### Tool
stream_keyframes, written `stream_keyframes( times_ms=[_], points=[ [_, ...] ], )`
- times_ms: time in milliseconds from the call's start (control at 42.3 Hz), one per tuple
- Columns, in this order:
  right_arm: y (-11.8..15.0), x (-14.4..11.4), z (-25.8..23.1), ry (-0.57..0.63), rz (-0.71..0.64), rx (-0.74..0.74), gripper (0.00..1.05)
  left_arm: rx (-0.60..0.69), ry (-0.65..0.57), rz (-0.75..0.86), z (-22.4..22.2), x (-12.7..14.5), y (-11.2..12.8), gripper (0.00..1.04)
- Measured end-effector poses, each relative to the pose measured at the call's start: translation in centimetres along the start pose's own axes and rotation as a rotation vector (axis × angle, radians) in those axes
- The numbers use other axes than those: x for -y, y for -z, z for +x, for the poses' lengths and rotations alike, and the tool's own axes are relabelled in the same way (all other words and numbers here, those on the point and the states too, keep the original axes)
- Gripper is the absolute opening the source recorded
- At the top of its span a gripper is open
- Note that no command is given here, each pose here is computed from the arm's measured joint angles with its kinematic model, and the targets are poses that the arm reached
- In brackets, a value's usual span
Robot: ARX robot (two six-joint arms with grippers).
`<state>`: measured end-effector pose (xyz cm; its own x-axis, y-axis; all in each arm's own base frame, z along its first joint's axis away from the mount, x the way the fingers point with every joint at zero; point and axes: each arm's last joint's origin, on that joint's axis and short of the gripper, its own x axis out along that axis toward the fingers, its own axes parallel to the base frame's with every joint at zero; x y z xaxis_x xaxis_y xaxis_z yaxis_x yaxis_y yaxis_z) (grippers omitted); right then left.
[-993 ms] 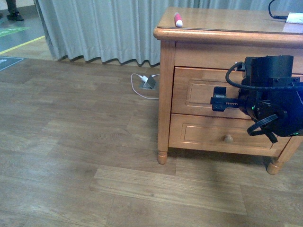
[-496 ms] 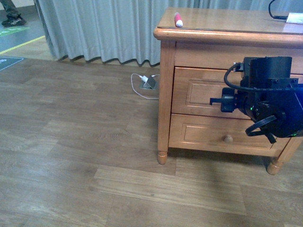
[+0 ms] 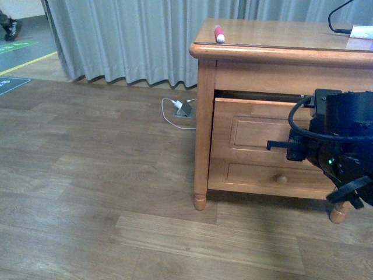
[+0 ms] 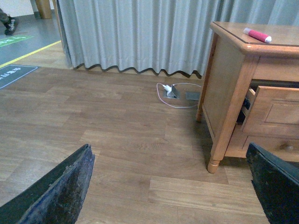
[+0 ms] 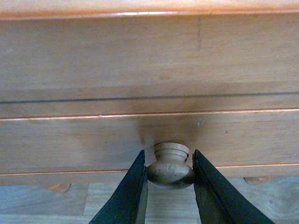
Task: Place pink marker in drawer with both arms
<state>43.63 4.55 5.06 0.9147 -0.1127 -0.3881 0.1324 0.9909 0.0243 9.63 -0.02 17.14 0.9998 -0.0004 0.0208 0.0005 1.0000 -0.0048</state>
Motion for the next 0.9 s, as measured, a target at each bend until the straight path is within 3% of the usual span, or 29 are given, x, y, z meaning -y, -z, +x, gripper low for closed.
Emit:
stream_keyframes(
  times_ms=[378, 591, 851, 898],
  points=[
    [3.9, 2.5, -12.6, -0.105, 0.038, -0.140, 0.23, 0.000, 0.000, 0.000, 0.0, 0.0, 0.0, 0.99],
    [3.8, 3.3, -16.5, -0.116, 0.037, -0.141, 0.56, 0.000, 0.000, 0.000, 0.0, 0.0, 0.0, 0.99],
    [0.3, 3.9, -21.8, -0.172, 0.047, -0.104, 0.95, 0.000, 0.000, 0.000, 0.0, 0.0, 0.0, 0.99],
    [-0.7, 4.1, -22.8, -0.178, 0.052, -0.088, 0.98, 0.000, 0.000, 0.000, 0.0, 0.0, 0.0, 0.99]
  ],
)
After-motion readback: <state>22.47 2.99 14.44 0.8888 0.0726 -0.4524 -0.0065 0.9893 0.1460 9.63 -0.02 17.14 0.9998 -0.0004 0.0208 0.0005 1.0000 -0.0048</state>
